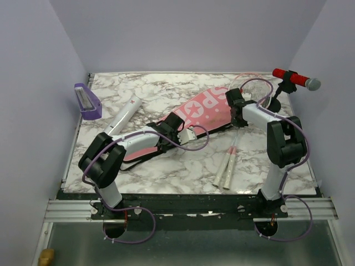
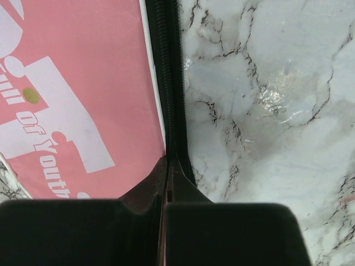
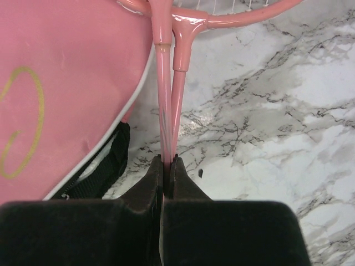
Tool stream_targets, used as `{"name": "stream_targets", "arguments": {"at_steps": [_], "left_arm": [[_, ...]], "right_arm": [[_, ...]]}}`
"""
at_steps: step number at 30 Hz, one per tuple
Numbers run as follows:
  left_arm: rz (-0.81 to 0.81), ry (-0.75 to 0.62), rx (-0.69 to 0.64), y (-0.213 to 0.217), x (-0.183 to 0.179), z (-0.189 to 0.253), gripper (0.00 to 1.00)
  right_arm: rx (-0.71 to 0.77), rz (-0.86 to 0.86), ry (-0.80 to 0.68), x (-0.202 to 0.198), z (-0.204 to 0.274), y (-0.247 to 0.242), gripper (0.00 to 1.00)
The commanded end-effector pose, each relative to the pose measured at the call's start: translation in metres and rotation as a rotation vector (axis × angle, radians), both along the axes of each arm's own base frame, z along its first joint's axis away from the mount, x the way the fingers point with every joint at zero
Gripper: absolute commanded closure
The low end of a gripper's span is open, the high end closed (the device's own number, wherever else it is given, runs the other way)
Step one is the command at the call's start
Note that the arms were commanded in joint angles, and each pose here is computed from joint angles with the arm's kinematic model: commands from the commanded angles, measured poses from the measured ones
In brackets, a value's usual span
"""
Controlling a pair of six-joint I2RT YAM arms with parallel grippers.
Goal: Pack up the badminton gear
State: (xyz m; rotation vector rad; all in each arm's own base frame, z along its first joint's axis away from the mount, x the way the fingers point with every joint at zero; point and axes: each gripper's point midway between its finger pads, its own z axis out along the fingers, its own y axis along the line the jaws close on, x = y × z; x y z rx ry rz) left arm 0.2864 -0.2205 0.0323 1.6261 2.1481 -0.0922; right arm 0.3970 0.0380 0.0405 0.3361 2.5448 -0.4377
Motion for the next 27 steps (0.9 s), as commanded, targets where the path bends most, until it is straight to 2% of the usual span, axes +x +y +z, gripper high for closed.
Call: {"name": "stream_targets", "arguments": {"at_steps": [1,4,10,13,21,24,26,27], "left_arm": [[0.078,0.004,-0.014,0.008,0.002,0.016,1.0],[0.116,0.037,-0.038,0.016,-0.009,0.03,1.0],[0.206,0.112,-0.168,0.031,-0.03,0.073,1.0],[0.216,0.1,-0.229,0.038,-0.038,0.098,1.0],[0.317,0.088,-0.385,0.047,-0.026,0.16,1.0],[0.367,0.079,-0.421,0.056,-0.017,0.17,1.0],[0.387,0.066,-0.426,0.062,-0.014,0.17,1.0],[0.405,0.065,-0.428,0.065,-0.013,0.169,1.0]], "right_arm": [[0.023,0.003,0.002,0.013,-0.002,0.004,1.0],[0.036,0.013,0.002,0.02,-0.005,0.008,1.0],[0.044,0.033,0.017,0.028,-0.012,0.013,1.0],[0.075,0.057,0.02,0.033,-0.015,0.022,1.0],[0.06,0.114,0.023,0.042,-0.017,0.05,0.99],[0.06,0.104,0.007,0.042,-0.011,0.048,0.92],[0.065,0.102,0.001,0.042,-0.007,0.049,0.72],[0.078,0.102,-0.001,0.04,-0.006,0.05,0.59]]}}
